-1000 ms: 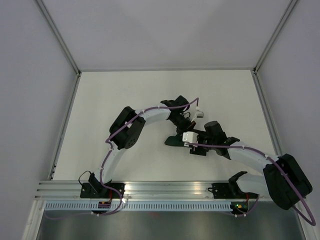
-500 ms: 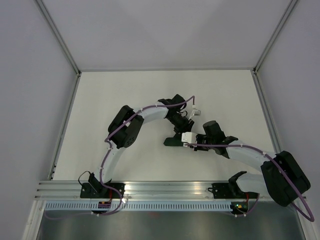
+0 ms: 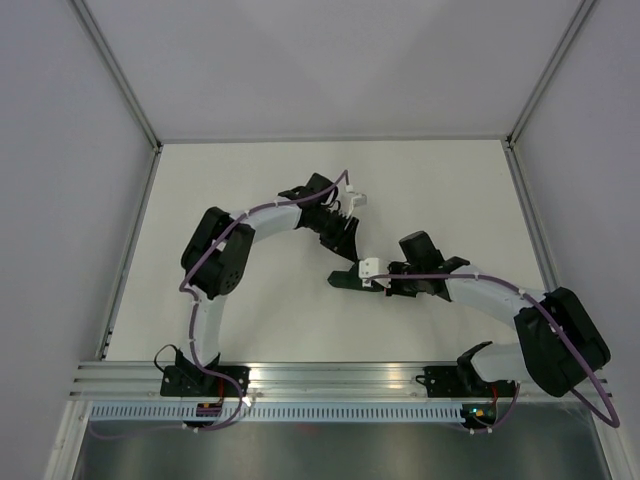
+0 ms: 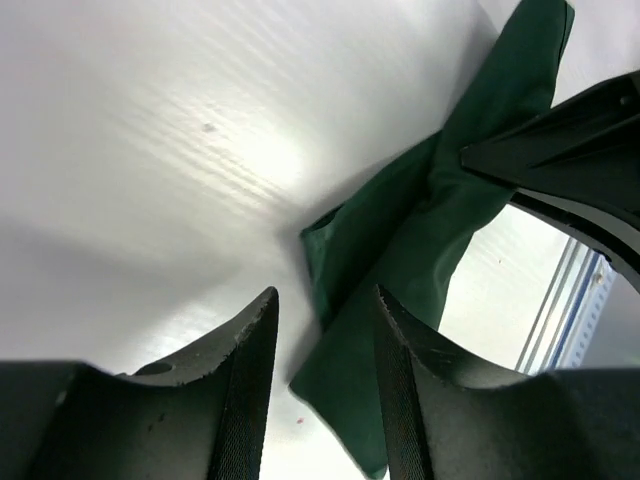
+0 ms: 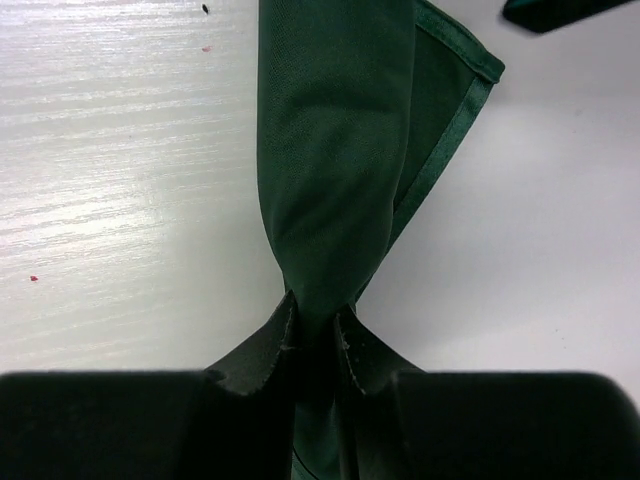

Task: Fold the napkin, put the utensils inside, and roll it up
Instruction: Roll the napkin at the center of the board.

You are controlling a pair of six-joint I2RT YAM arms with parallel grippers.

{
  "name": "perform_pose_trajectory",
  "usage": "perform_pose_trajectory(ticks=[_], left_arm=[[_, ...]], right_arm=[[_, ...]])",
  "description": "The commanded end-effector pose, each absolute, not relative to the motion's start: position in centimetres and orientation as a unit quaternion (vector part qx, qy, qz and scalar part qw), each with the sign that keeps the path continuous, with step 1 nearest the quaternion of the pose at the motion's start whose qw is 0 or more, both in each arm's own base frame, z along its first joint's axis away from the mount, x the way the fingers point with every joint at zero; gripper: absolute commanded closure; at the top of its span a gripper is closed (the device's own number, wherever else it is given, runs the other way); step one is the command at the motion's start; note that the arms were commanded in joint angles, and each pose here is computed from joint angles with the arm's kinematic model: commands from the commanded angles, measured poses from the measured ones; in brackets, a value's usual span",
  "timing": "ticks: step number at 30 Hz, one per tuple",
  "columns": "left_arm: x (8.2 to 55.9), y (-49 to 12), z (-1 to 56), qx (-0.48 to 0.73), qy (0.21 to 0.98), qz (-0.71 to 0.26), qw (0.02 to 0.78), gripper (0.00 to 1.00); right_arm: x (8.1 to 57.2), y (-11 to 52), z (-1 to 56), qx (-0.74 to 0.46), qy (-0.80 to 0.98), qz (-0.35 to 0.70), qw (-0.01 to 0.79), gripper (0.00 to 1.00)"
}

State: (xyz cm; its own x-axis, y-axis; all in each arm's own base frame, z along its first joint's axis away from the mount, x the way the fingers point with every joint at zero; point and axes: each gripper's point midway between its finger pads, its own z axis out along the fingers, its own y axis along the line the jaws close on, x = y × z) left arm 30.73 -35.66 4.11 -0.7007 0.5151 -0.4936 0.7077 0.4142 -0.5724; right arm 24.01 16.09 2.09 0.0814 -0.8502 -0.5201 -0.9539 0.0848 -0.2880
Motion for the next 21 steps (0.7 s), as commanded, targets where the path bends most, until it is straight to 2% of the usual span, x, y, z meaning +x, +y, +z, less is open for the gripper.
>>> perform_pose_trajectory(ticks=[1,5,6,7,8,10,11,13,17,21], left_arm=[[33.2,-35.4,8.7,0.339,0.826,-0.402,0.205,0.53],[34.4,-34.2,10.9,0.319,0.823,-0.378,0.279,0.54],[34.4,-33.0,10.0,0.297,0.838,-0.353,0.292,0.54],[35.6,-33.0,12.8,0.291,0.817,-0.351,0.353,0.55],[35.5,-31.4,11.7,0.263,0.832,-0.321,0.367,0.55],[36.7,-30.6,16.1,0.237,0.795,-0.315,0.461,0.55],[35.9,-29.3,14.7,0.216,0.803,-0.305,0.465,0.55],[36.1,-27.5,18.0,0.18,0.773,-0.291,0.535,0.54],[34.6,-24.6,20.3,0.145,0.709,-0.28,0.631,0.51],[32.7,-24.5,21.0,0.179,0.676,-0.26,0.666,0.48]], right_arm=[[22.7,15.5,1.4,-0.68,0.683,0.105,0.246,0.8],[22.5,15.6,0.5,-0.683,0.69,0.122,0.207,0.8],[23.0,16.0,0.9,-0.683,0.689,0.123,0.209,0.81],[22.7,15.8,0.4,-0.682,0.693,0.132,0.192,0.81],[22.8,16.0,0.3,-0.68,0.695,0.139,0.187,0.81],[23.2,16.1,0.2,-0.677,0.7,0.15,0.175,0.82],[23.3,16.3,0.2,-0.674,0.701,0.158,0.171,0.82],[23.8,16.2,-0.1,-0.667,0.709,0.168,0.153,0.82],[25.5,16.6,0.2,-0.657,0.716,0.195,0.132,0.82],[25.5,16.4,-0.5,-0.641,0.725,0.24,0.076,0.82]])
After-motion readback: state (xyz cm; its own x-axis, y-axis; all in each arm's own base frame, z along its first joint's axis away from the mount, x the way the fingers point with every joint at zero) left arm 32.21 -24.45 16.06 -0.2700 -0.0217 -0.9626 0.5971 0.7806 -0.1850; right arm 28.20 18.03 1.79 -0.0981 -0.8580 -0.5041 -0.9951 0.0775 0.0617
